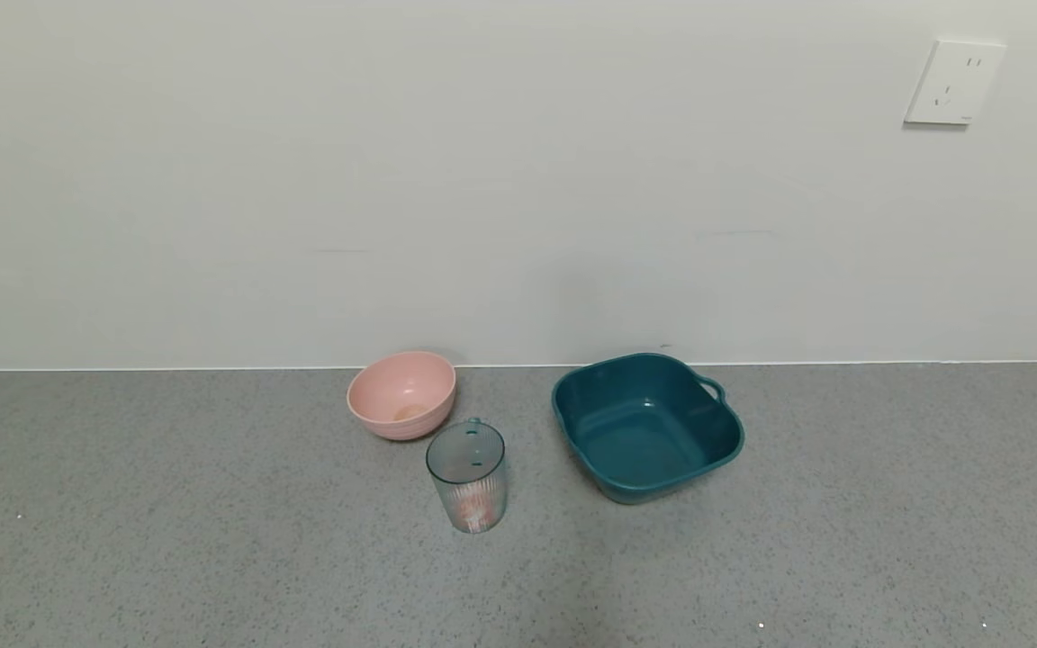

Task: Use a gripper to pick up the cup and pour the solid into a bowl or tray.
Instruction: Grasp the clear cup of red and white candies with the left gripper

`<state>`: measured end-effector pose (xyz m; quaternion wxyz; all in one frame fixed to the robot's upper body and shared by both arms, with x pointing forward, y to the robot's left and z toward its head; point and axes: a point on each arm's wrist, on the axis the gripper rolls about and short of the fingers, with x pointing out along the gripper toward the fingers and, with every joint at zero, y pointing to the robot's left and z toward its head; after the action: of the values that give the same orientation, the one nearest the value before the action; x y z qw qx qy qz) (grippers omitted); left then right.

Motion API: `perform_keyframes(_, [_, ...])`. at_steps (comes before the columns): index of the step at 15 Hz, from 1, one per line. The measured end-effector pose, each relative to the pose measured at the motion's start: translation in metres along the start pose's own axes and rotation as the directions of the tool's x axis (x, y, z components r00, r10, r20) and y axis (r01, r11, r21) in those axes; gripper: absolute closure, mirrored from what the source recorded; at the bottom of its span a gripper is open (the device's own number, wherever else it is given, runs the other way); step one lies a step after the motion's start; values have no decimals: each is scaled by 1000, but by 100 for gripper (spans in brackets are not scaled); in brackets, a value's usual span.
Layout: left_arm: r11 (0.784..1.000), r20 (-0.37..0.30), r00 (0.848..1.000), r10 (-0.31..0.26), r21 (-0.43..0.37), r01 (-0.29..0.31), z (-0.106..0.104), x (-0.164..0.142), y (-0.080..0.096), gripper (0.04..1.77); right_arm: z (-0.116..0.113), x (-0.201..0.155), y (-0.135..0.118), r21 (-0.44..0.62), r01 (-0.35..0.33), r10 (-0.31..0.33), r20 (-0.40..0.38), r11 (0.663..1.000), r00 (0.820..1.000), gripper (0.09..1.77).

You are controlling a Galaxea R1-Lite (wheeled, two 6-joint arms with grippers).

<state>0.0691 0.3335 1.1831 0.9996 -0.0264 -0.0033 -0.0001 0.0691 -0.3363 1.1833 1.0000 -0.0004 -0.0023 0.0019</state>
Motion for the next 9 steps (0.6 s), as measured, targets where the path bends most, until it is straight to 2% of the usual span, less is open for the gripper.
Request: perform_keyframes(9, [1000,-2,1000,4,0,-4,0,0,0,9,0,0,0,0,-2,2,-1,1000,1000,15])
